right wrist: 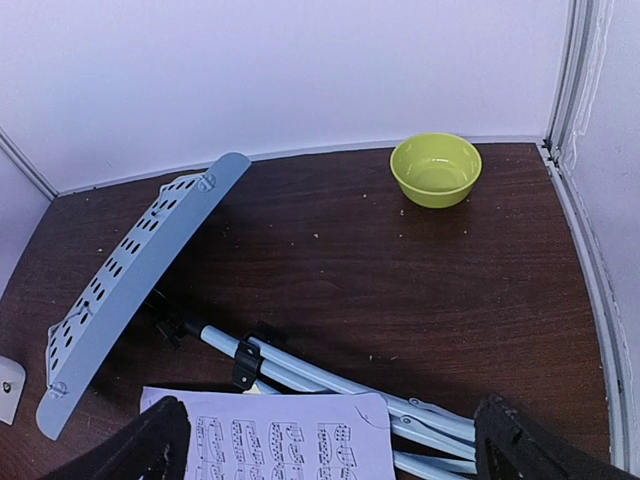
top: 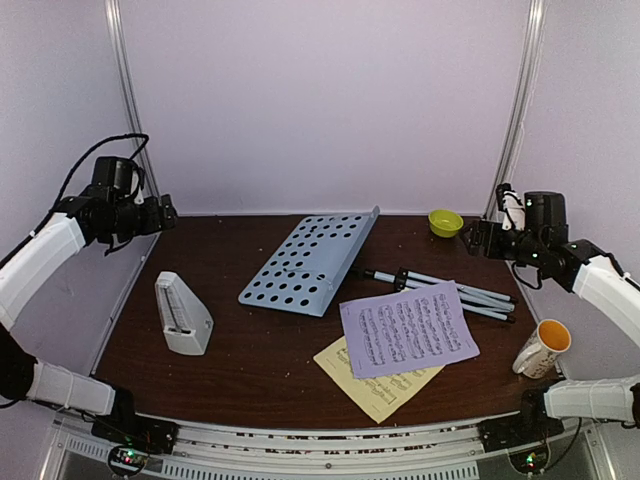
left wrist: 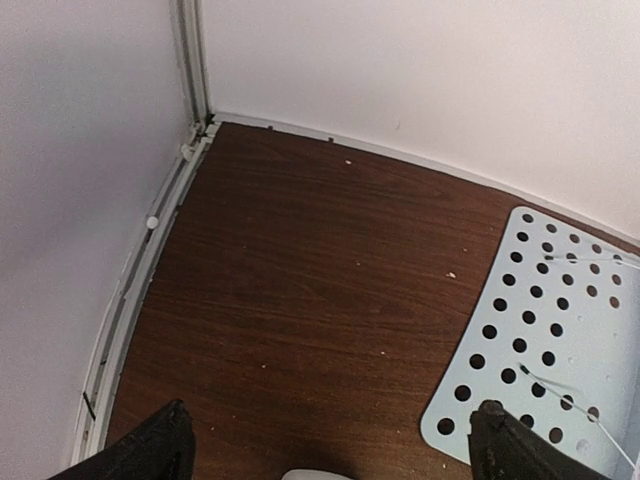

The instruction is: Set up the instrument practice props

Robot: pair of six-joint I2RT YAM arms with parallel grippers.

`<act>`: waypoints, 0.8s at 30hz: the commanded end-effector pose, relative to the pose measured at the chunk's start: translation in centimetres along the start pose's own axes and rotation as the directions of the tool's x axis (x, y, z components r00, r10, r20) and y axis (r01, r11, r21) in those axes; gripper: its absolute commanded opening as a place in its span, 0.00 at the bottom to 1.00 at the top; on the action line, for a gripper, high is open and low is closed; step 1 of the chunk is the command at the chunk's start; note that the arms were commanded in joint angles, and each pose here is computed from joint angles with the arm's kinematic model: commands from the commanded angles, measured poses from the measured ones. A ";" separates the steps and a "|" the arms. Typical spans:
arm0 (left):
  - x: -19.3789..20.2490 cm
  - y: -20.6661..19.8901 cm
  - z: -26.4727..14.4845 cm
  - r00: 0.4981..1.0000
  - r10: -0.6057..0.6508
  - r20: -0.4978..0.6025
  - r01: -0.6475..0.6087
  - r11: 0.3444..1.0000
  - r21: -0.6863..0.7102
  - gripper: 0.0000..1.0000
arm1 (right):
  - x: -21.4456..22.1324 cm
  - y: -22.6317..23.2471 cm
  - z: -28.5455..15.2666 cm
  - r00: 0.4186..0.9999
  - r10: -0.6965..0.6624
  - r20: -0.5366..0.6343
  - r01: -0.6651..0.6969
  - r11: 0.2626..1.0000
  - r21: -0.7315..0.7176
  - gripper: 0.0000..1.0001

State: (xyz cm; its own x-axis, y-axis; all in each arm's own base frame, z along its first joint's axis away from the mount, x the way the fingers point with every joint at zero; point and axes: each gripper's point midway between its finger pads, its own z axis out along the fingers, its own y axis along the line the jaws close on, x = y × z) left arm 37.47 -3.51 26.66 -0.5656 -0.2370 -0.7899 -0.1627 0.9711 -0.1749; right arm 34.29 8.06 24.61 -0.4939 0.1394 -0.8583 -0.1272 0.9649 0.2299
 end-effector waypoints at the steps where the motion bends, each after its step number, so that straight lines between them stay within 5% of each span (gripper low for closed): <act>1: -2.8 -4.4 -0.4 0.997 0.070 0.046 -0.077 0.978 0.192 0.98 | -1.0 1.1 -0.2 1.000 -0.026 0.008 0.026 0.999 -0.040 1.00; 13: -0.4 -20.9 -0.6 0.932 0.361 0.042 -0.331 0.795 0.508 0.98 | -0.1 1.4 0.0 0.999 -0.038 -0.016 0.037 0.997 -0.066 1.00; 24: 6.7 -32.6 1.2 0.887 0.458 -0.059 -0.310 0.684 0.660 0.86 | 1.1 1.5 0.4 0.999 -0.030 -0.035 0.027 0.996 -0.085 1.00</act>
State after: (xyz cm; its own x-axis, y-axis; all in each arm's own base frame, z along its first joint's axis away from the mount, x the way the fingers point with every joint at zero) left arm 40.45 -33.65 26.89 -0.6031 0.2283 -0.7643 0.5727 0.7909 -0.2156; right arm 34.18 9.32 24.19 -0.5188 0.1030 -0.8486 -0.1937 0.9527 0.2341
